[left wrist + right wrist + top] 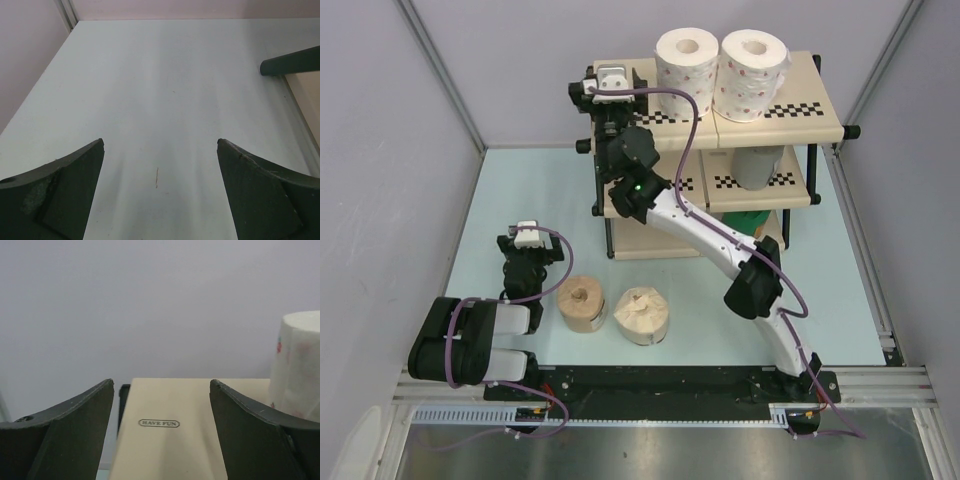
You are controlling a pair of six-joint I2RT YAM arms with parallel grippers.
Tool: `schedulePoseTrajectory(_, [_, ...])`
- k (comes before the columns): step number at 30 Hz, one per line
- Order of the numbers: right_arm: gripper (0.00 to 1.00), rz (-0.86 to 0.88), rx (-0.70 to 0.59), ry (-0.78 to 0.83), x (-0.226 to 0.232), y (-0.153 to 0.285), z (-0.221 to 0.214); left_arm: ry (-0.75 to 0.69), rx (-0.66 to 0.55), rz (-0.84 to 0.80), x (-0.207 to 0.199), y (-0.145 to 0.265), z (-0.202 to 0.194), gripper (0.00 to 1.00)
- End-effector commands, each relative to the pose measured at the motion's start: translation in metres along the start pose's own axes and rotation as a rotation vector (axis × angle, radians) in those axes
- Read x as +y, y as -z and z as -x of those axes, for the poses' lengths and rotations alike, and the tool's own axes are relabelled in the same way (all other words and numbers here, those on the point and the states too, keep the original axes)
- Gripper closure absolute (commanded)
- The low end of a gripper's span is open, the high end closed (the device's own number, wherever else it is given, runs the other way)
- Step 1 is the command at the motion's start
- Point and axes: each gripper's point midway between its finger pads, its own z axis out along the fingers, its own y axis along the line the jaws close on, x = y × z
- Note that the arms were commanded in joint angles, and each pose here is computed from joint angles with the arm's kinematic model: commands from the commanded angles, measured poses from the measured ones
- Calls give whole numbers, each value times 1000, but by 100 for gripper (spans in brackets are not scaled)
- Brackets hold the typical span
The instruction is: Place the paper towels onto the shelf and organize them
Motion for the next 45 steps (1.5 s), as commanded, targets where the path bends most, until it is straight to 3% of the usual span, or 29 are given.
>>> schedulePoseTrajectory(1, [17,104,-123,-156,2,11,88,18,-64,-14,-2,-4,19,0])
schedulePoseTrajectory(8, [14,304,-117,-303,14,44,144,17,-64,-14,-2,-4,19,0])
schedulePoseTrajectory(12, [14,607,-16,-431,9,86,165,18,-62,-14,-2,-4,19,0])
schedulePoseTrajectory(20, [13,860,180,-512,-24,209,147,17,-64,-14,-2,-4,19,0])
schedulePoseTrajectory(24, [13,938,364,-464,-26,275,118,18,-62,-14,-2,-4,19,0])
schedulePoseTrajectory(26, [13,934,469,-380,-27,300,86,19,-67,-14,-2,-4,20,0])
schedulePoseTrajectory(30, [13,659,667,-274,-49,327,10,18,-62,-14,-2,-4,19,0])
schedulePoseTrajectory(35, [14,336,803,-323,-81,361,-59,17,-64,-14,-2,-4,19,0])
schedulePoseTrajectory(39, [14,243,852,-311,-92,381,-99,17,-64,-14,-2,-4,19,0])
schedulePoseTrajectory(45, [14,226,905,-306,-82,384,-124,17,-62,-13,-2,-4,19,0])
